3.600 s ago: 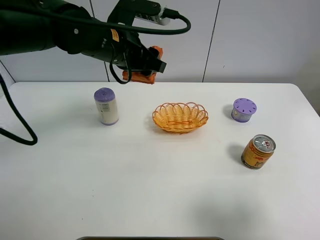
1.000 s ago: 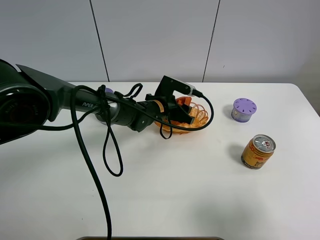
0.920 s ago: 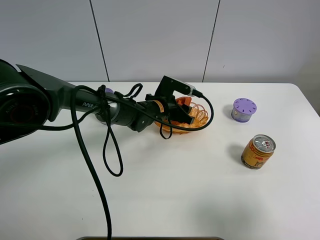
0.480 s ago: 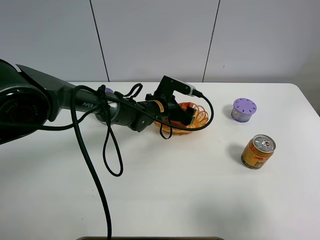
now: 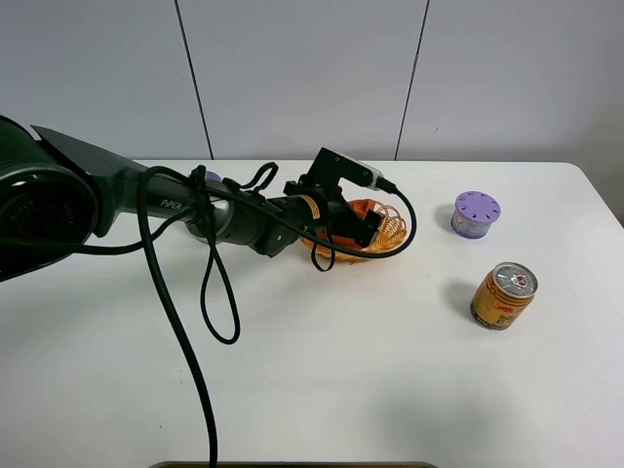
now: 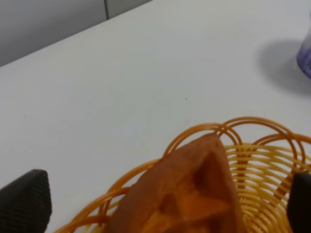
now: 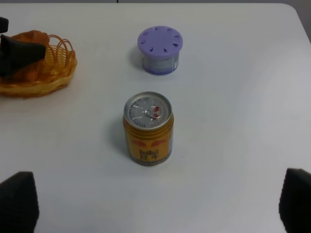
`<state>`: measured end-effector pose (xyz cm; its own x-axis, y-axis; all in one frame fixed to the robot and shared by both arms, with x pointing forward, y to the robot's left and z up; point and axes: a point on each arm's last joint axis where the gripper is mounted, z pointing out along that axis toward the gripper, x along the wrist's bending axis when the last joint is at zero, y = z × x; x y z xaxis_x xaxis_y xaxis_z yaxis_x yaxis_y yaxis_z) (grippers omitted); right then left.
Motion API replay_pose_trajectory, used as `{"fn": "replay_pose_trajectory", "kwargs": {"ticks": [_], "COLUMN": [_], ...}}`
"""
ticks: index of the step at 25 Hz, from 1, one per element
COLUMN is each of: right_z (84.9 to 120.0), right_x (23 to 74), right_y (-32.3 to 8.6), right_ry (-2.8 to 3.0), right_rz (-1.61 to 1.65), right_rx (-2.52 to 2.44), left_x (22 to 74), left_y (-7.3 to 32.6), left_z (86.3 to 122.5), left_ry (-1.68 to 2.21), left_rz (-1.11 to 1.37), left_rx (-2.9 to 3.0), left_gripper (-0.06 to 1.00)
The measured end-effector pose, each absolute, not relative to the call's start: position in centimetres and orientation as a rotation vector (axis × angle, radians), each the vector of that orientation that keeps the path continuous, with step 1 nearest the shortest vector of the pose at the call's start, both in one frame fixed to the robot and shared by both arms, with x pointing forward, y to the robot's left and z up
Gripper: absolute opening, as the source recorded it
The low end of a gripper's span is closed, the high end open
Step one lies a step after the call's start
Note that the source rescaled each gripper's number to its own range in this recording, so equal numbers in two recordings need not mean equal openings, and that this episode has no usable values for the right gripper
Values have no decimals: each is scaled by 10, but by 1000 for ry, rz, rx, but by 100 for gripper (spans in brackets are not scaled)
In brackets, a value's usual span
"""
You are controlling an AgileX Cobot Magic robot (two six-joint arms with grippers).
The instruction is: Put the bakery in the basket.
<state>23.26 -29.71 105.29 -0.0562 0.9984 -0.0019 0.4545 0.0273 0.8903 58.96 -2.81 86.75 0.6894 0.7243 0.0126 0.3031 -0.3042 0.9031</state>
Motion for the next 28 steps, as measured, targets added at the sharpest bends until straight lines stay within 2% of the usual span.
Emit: {"fn": "replay_pose_trajectory", "kwargs": {"ticks": [5, 9, 28], "right_z": [1053, 1053, 1053], "right_x": [233, 233, 233], "right_y": [-297, -297, -297], "right_ry": [1600, 1600, 1600], "right_rz": [977, 977, 977], "right_rx": [1510, 1510, 1510], "left_x": [590, 589, 555], "left_y": [-28, -27, 6], "left_z": [876, 897, 1045], "left_ry": [794, 762, 643], "left_rz": [529, 552, 640], "left_rx": [1891, 1896, 2013], "left_gripper": [98, 98, 98]}}
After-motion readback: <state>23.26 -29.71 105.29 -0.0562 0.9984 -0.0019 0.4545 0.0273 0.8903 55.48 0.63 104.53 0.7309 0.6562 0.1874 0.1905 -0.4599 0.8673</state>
